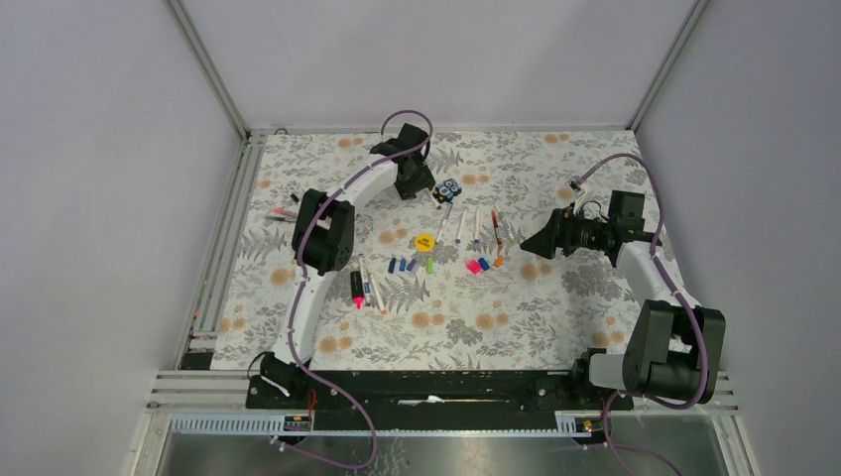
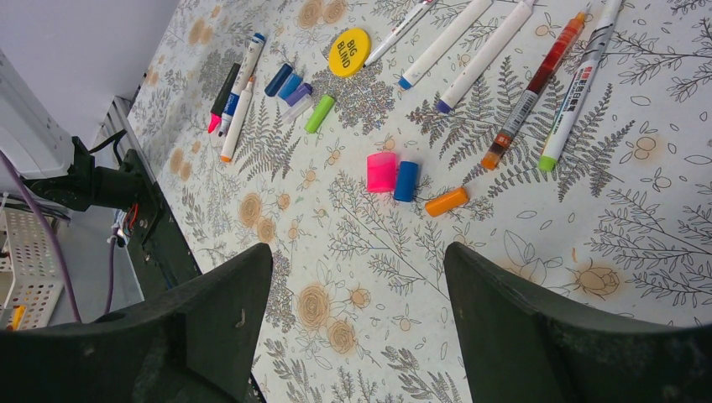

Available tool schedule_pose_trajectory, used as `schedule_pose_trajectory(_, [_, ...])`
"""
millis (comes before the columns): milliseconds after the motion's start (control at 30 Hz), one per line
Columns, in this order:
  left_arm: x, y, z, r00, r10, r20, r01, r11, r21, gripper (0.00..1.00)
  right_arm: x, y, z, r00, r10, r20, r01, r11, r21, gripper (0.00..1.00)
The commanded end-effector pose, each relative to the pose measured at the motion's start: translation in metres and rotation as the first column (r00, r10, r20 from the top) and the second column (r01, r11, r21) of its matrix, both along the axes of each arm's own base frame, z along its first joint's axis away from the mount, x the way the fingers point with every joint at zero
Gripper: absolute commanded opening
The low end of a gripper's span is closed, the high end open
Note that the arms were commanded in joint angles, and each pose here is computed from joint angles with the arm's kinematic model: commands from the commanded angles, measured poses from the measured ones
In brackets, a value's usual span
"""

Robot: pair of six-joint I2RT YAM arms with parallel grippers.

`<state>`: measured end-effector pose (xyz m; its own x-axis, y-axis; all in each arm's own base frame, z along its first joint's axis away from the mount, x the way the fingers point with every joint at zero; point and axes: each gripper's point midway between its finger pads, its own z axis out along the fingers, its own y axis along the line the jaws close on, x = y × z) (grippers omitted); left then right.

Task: Open the pen caps
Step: Pick up the pen from the center of the board.

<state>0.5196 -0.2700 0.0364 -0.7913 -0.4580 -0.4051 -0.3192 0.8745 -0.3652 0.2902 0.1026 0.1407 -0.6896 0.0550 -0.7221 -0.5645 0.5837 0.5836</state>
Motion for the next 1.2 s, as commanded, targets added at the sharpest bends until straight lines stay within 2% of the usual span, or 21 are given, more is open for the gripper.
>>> schedule_pose_trajectory(0, [0.007, -0.005, 0.0, 1.0, -0.02, 0.003, 0.02, 1.0, 0.004, 0.51, 0.001, 0.001, 0.014, 0.998, 0.019, 0.055, -0.02, 1.0, 0.017, 0.81])
schedule_pose_trajectory(333, [-0.013, 0.007, -0.032, 0.991, -0.064, -0.122, 0.075, 0.993, 0.091, 0.38, 0.001, 0.0, 0.017, 0.998, 0.017, 0.068, -0.018, 1.0, 0.013, 0.81])
schedule_pose_trajectory(567, [-0.031, 0.034, -0.042, 0.978, -0.089, -0.188, 0.131, 0.966, 0.225, 0.36, 0.0, 0.0, 0.019, 0.997, 0.015, 0.07, -0.017, 1.0, 0.016, 0.81])
schedule_pose_trajectory(900, [-0.051, 0.084, -0.032, 0.966, -0.146, -0.215, 0.229, 0.868, 0.44, 0.32, 0.0, 0.0, 0.021, 0.997, 0.016, 0.074, -0.017, 1.0, 0.021, 0.81])
schedule_pose_trajectory(1167, [-0.052, 0.084, -0.044, 0.92, -0.28, -0.273, 0.38, 0.807, 0.452, 0.3, 0.0, -0.002, 0.02, 0.997, 0.007, 0.076, -0.008, 1.0, 0.019, 0.81])
